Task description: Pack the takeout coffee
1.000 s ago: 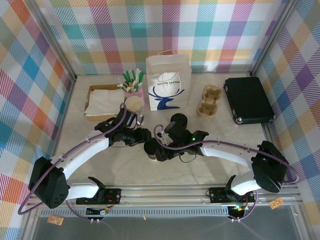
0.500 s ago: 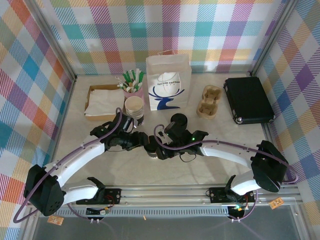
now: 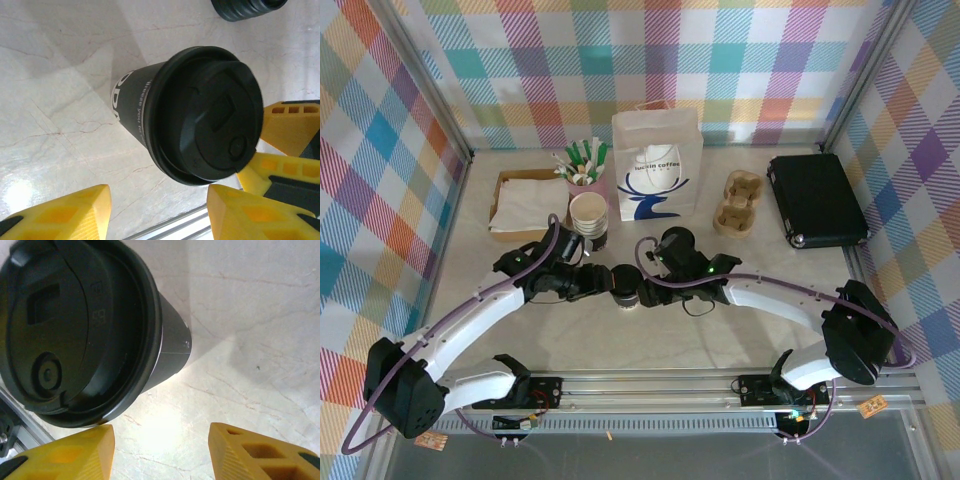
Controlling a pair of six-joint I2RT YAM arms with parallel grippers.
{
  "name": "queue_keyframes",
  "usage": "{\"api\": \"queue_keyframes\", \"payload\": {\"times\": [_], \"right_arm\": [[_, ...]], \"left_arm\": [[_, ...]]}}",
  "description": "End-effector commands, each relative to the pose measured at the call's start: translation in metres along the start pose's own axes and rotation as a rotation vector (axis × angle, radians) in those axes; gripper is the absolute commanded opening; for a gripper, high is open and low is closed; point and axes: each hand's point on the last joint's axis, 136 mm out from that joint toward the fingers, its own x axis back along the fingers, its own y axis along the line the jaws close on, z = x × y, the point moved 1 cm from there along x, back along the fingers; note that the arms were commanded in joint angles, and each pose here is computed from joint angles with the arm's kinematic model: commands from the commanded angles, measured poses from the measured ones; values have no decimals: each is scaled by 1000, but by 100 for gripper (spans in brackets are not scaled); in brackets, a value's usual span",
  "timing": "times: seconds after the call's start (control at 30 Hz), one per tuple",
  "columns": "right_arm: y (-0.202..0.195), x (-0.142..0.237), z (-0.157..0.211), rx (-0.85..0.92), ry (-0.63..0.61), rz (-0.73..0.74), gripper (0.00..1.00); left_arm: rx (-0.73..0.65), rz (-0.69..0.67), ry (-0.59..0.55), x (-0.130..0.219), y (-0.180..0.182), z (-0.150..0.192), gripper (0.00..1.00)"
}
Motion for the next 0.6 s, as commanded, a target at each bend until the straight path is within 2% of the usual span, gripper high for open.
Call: {"api": "queue_keyframes", "payload": {"times": [0.0,0.43,0.57], "right_arm": [[1,3,-17,-25,-29,-1,53],[-10,1,-46,-125,-28,-22,53],[-1,13,-46,-165,-28,-68,47]], "left_arm": [[-38,-22,-22,10,-2,-9,53],[-50,-42,-69,8,-3,-32,53],[-58,-33,-93,1,-6,-44,52]]}}
